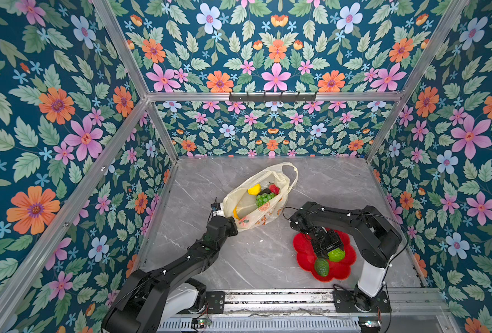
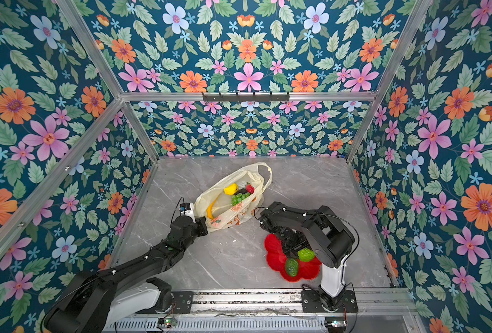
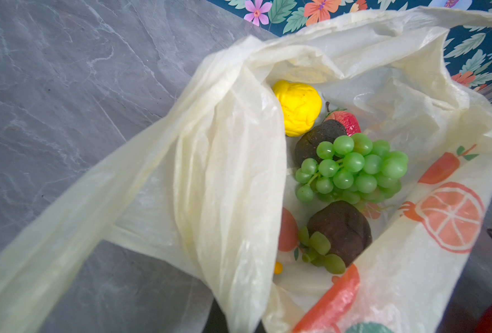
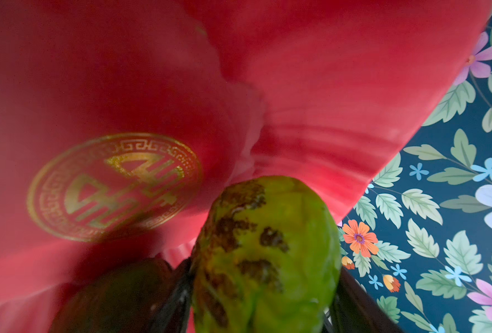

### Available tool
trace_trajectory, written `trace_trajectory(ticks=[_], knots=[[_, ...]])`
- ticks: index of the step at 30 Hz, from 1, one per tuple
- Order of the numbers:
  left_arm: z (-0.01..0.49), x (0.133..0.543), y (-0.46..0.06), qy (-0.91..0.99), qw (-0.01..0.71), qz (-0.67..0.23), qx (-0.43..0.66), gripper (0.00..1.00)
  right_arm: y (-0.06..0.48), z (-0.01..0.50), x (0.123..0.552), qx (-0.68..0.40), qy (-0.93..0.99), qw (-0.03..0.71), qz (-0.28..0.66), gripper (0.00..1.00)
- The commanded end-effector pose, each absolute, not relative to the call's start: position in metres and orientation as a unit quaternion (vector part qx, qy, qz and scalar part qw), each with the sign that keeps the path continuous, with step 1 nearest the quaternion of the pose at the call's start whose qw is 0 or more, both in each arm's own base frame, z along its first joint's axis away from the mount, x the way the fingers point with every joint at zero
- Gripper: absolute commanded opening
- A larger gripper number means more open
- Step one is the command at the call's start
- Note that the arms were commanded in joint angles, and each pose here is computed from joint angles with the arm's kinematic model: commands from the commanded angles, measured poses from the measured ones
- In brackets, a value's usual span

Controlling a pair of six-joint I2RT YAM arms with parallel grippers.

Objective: Take fruits out of the plastic bag
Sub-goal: Place the fruit on the plate, then pick up the fruit from the plastic bag.

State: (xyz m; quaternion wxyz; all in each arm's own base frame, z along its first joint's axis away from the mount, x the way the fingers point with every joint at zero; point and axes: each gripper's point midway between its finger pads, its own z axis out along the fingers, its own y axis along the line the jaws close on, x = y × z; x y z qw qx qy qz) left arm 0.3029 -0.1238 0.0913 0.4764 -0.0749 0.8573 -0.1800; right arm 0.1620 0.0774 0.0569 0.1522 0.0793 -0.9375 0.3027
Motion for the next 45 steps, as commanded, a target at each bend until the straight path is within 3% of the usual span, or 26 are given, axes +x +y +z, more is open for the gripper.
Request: trace_trajectory(ticks=[1, 15, 25, 29, 36, 45], knots=[[0.092, 0.303, -0.121, 0.857, 0.480, -0.174, -0.076, 0.00, 0.076, 0.058, 0.162, 0.082, -0.936, 0.152, 0.307, 0.74], [0.091, 0.303, -0.121, 0.857, 0.480, -0.173, -0.075, 0.00, 0.078, 0.073, 0.171, 0.079, -0.942, 0.123, 0.303, 0.80], [0.091, 0.304, -0.124, 0.858, 0.477, -0.177, -0.072, 0.00, 0.097, 0.123, 0.207, 0.071, -0.960, 0.029, 0.267, 0.79], [0.090, 0.305, -0.127, 0.859, 0.474, -0.180, -0.068, 0.00, 0.135, 0.150, 0.244, 0.072, -0.977, -0.060, 0.192, 0.76], [0.090, 0.306, -0.129, 0.861, 0.472, -0.181, -0.062, 0.00, 0.252, 0.196, 0.315, 0.121, -0.970, -0.212, 0.014, 0.71], [0.090, 0.307, -0.132, 0.862, 0.469, -0.184, -0.055, 0.00, 0.355, 0.188, 0.379, 0.140, -0.955, -0.241, -0.100, 0.68]])
